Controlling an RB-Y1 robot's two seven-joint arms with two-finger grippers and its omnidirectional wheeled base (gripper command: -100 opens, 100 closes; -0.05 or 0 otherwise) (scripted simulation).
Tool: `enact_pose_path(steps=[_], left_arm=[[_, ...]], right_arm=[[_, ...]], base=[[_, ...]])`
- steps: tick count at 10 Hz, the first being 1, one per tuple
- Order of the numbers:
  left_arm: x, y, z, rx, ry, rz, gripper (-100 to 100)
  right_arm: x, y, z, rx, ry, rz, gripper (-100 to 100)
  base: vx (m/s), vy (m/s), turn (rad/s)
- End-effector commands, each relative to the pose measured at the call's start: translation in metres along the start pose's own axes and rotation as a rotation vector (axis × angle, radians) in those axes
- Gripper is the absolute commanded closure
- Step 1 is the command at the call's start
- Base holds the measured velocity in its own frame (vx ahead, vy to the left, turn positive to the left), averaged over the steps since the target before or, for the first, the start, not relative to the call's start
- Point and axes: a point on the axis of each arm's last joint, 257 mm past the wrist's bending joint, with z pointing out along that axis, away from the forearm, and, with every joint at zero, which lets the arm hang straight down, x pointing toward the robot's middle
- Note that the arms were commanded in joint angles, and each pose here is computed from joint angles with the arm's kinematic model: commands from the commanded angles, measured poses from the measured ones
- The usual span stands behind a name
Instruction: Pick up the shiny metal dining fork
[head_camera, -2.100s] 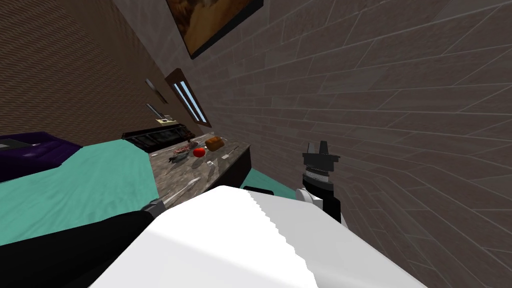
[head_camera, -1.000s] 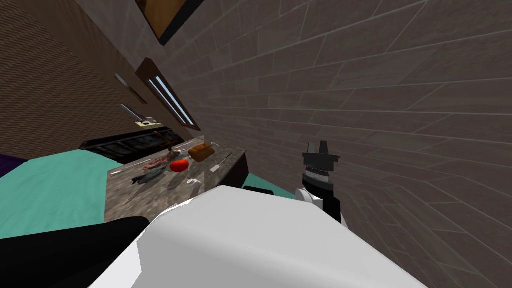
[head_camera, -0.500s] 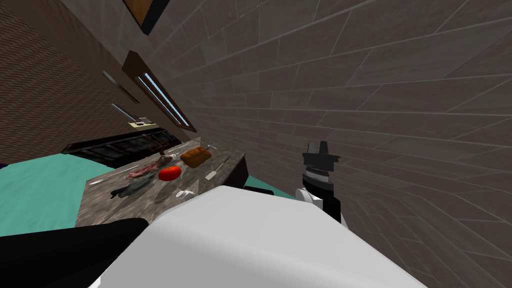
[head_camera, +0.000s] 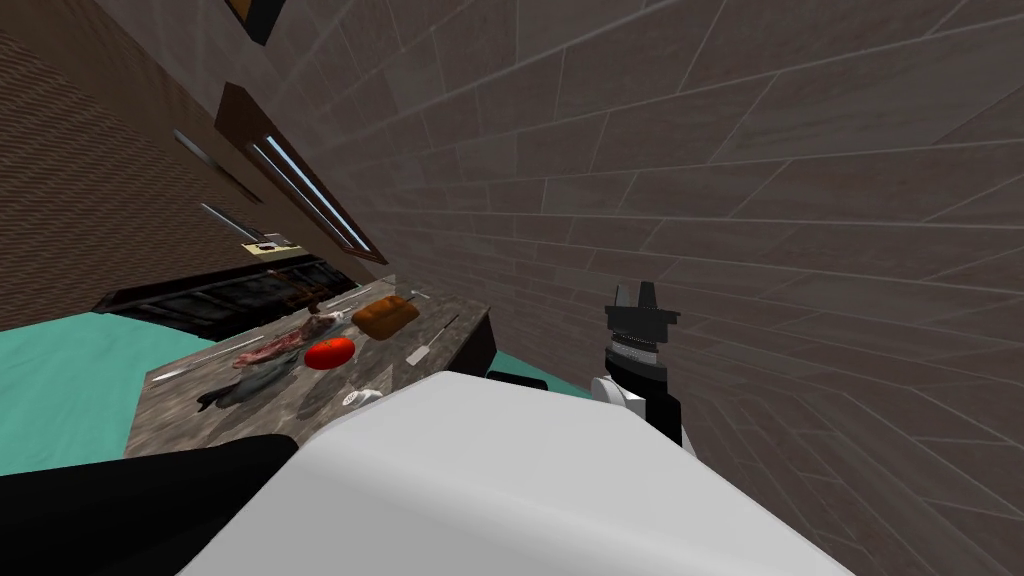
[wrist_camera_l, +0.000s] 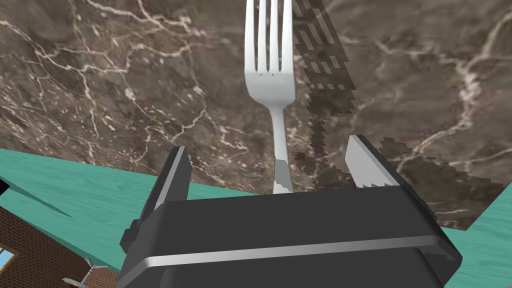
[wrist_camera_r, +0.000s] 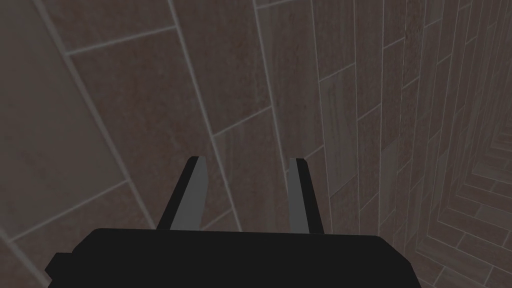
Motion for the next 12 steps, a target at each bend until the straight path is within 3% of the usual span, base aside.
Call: enact_pose_path(steps=[1,9,10,12], left_arm=[[0.005,-0.001,0.005,-0.007,-0.006,-0.018,-100],[0.028,-0.011,0.019,-0.014,-0.031,-0.069,-100],[0.028,-0.011,0.019,-0.014,-0.033,-0.074,100],[0.027,-0.010,0.019,-0.015,-0.033,-0.075,100]], right_arm=[[0.000,0.000,0.000,0.000,0.000,0.000,0],[0.000,0.000,0.000,0.000,0.000,0.000,0],[0.000,0.000,0.000,0.000,0.000,0.000,0],[0.000,0.000,0.000,0.000,0.000,0.000,0]], base=[[-0.101,-0.016,-0.112],[-0.089,-0.011,-0.089],[-0.007,-0.002,0.005],[0.000,0.000,0.000]])
